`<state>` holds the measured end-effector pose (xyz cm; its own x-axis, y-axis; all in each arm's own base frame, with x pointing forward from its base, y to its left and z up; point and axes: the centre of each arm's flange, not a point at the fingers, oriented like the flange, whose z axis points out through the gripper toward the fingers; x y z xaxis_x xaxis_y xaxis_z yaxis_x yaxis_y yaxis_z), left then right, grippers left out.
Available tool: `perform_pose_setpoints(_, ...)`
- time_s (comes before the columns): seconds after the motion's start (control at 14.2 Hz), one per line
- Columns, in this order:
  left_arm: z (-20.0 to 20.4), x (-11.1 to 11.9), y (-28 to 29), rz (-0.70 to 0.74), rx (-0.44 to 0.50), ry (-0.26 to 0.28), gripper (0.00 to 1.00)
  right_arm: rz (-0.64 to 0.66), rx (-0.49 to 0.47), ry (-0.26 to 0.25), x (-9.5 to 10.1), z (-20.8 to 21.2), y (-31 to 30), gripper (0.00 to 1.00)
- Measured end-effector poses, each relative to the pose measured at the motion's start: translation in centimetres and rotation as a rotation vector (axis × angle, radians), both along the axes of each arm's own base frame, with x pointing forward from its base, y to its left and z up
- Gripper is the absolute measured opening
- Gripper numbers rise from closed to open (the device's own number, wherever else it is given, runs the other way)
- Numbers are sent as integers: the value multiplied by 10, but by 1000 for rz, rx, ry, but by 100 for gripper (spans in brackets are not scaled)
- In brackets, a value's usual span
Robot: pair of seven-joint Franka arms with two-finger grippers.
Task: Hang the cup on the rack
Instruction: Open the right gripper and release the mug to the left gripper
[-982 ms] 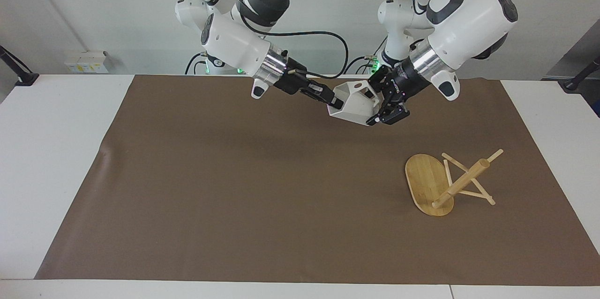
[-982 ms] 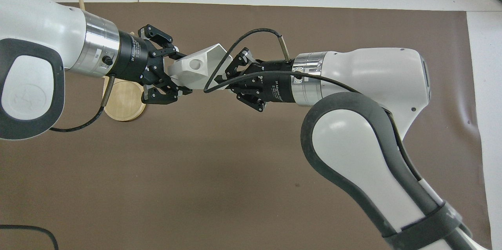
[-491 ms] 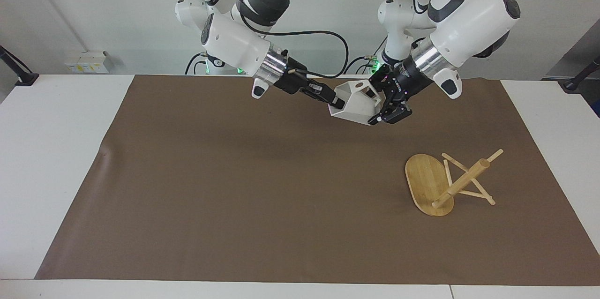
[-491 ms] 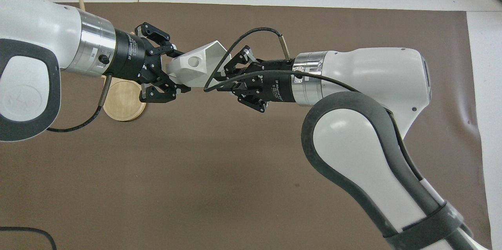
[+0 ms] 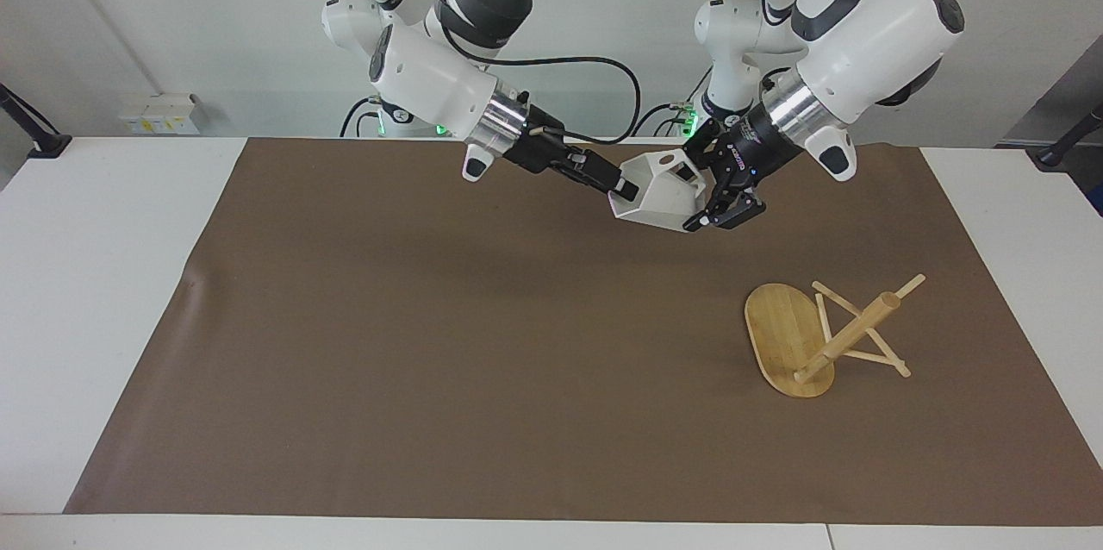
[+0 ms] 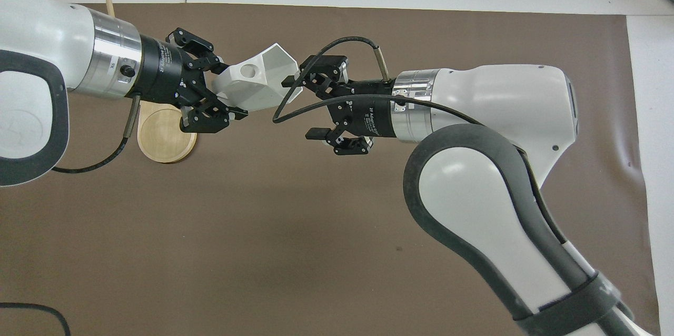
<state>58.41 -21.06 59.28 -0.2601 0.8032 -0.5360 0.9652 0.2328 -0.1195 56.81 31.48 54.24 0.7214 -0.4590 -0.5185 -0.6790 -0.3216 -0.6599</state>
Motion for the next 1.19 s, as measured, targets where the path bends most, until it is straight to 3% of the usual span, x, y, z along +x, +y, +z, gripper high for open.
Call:
perform_pose_setpoints(0.42, -35, 14, 42, 302, -3, 90, 72, 2, -1, -5, 0, 0, 0, 100)
perform_pose_setpoints(0.56, -46, 18, 56, 371, -3, 111, 72, 10, -8, -30, 2, 0, -4, 100)
perform_pose_setpoints(0.7, -54, 21, 66, 439, 0, 129, 72, 37, -53, -83, 5, -1, -9, 100)
perform_pose_setpoints(1.19, -94, 27, 107, 682, -1, 229, 72, 278, -300, -340, 14, -9, -36, 100)
